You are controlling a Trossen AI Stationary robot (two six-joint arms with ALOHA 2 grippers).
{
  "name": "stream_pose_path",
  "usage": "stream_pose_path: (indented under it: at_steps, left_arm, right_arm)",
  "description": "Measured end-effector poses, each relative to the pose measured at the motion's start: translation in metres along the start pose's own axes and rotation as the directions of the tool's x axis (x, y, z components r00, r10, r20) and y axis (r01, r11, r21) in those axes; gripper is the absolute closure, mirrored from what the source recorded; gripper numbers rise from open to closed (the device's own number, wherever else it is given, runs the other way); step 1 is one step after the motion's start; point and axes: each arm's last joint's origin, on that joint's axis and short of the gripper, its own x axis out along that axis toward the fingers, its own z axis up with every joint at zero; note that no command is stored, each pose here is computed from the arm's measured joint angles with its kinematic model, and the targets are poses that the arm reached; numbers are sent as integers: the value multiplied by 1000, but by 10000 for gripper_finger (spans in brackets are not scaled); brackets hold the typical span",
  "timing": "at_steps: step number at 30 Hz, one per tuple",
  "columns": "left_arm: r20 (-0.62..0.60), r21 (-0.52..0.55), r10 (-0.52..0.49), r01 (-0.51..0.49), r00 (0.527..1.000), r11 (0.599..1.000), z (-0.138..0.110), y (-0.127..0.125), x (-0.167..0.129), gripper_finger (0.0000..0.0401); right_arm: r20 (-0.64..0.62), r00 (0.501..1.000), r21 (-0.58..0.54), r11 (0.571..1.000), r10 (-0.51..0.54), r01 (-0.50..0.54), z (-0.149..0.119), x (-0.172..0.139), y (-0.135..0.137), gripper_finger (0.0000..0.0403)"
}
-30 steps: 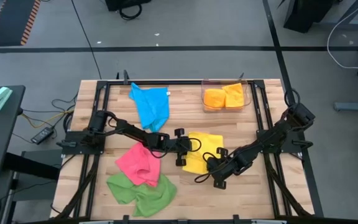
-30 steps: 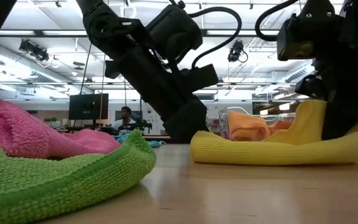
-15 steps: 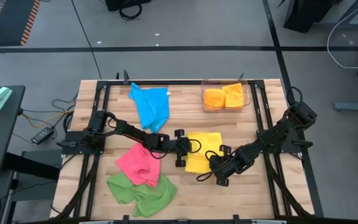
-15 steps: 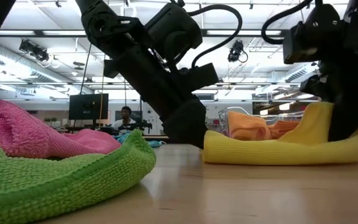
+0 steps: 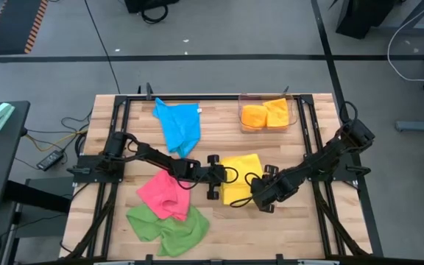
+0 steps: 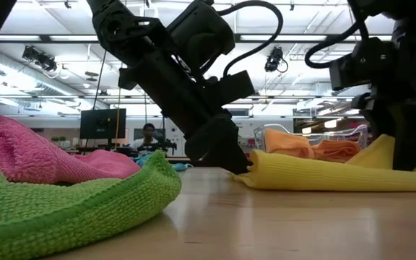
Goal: Fold microfiber towels
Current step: Fold the yellow microfiber cloth
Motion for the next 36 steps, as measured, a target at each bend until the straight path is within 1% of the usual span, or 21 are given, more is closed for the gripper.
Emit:
stream_pose_path:
  at_steps: [8,11,12,14,16,19,20,23,26,28,30,33,35,36]
  left_arm:
    - [-3,6,-14,14,1000,1000,1,-3,-4,376]
    - [-1,10,-27,27,1000,1000,7,-1,-14,375]
    - [17,8,-26,26,1000,1000,11,0,-18,374]
    - [42,17,-24,23,999,1000,19,3,-28,372]
    - [68,31,-25,23,997,999,25,4,-35,370]
    - [73,47,-28,24,997,999,26,3,-36,371]
    - [73,45,-27,24,997,999,26,3,-36,373]
    - [82,11,-39,38,996,999,27,2,-37,379]
    - [96,-22,-112,115,989,993,29,-1,-37,382]
    - [118,-37,-145,150,982,988,31,-4,-38,383]
    - [134,-45,-151,158,979,986,31,-8,-35,381]
    - [127,-44,-156,163,980,986,28,-10,-31,379]
    - [113,-51,-156,163,981,985,25,-10,-30,379]
    - [125,-56,-159,167,979,984,27,-12,-30,379]
  right_arm:
    - [-11,1000,-91,995,26,-27,8,-3,-2,226]
    - [-19,1000,-132,991,18,-21,10,-7,-2,226]
    - [-16,1000,-144,989,14,-16,11,-8,-2,226]
    - [-1,1000,-183,983,3,-3,12,-8,-2,226]
    - [43,999,-245,970,3,8,14,-7,-1,226]
    - [105,994,-329,944,30,6,18,-5,2,226]
    - [111,994,-346,938,20,19,19,-4,1,226]
    - [89,996,-354,934,-14,44,21,-2,-7,229]
    - [76,997,-343,938,-32,56,22,-3,-14,230]
    - [93,995,-343,938,-30,60,24,-7,-17,230]
    - [133,990,-345,935,-34,79,28,-10,-20,230]
    - [187,981,-361,926,-45,111,35,-11,-23,231]
    - [198,979,-380,917,-46,120,37,-10,-24,231]
    - [197,979,-387,914,-48,122,38,-9,-25,231]
